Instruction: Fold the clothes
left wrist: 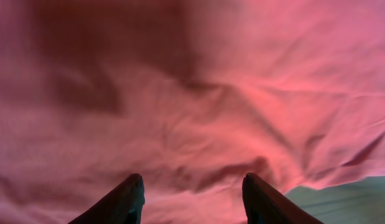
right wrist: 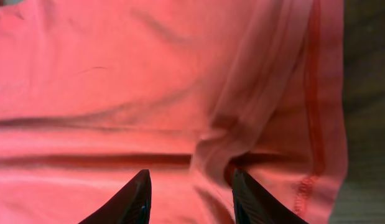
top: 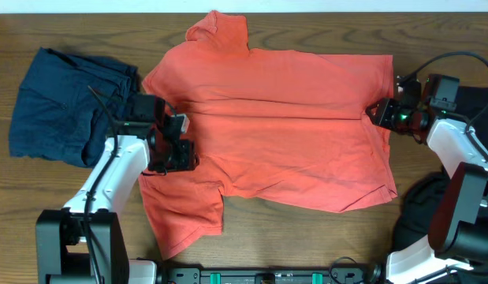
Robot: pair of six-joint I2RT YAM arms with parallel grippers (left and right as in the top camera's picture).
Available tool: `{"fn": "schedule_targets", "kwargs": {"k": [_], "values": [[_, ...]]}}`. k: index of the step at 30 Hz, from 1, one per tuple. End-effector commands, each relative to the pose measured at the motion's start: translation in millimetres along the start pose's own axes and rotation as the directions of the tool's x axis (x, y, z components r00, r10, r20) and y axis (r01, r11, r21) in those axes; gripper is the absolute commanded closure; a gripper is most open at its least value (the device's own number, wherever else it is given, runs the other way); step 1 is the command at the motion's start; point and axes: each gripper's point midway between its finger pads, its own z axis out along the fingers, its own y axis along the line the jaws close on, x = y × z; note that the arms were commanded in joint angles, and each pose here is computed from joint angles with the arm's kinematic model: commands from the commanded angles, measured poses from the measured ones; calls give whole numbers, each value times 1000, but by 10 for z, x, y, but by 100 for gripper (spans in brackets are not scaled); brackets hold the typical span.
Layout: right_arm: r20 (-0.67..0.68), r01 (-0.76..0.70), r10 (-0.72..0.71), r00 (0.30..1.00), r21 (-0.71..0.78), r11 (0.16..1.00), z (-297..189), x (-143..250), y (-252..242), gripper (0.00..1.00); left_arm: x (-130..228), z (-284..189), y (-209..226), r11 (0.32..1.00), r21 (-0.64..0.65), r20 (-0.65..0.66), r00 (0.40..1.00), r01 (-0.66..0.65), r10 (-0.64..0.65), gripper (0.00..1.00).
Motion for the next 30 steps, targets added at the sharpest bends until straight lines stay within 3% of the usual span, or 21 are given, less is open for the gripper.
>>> {"fn": "schedule_targets", "kwargs": {"k": [1,5,16,28,30], "values": [[-9,-12,12,1000,70,997,91,4,-108,60,107,65,108,999,-50,-30,1000,-1,0,48],[-24,-17,19,1000,70,997,139,44,-128,62,97,71,109,999,-50,-25,1000,-3,2,48],[-37,-38,40,999,66,997,162,79,-132,98,31,71,104,999,-48,1,1000,-9,9,48],[76,-200,193,978,103,974,-226,-148,-587,99,23,72,104,999,-48,4,1000,-11,11,47],[71,-216,209,975,111,970,-247,-122,-640,89,12,71,103,999,-47,8,1000,-11,12,48]]}}
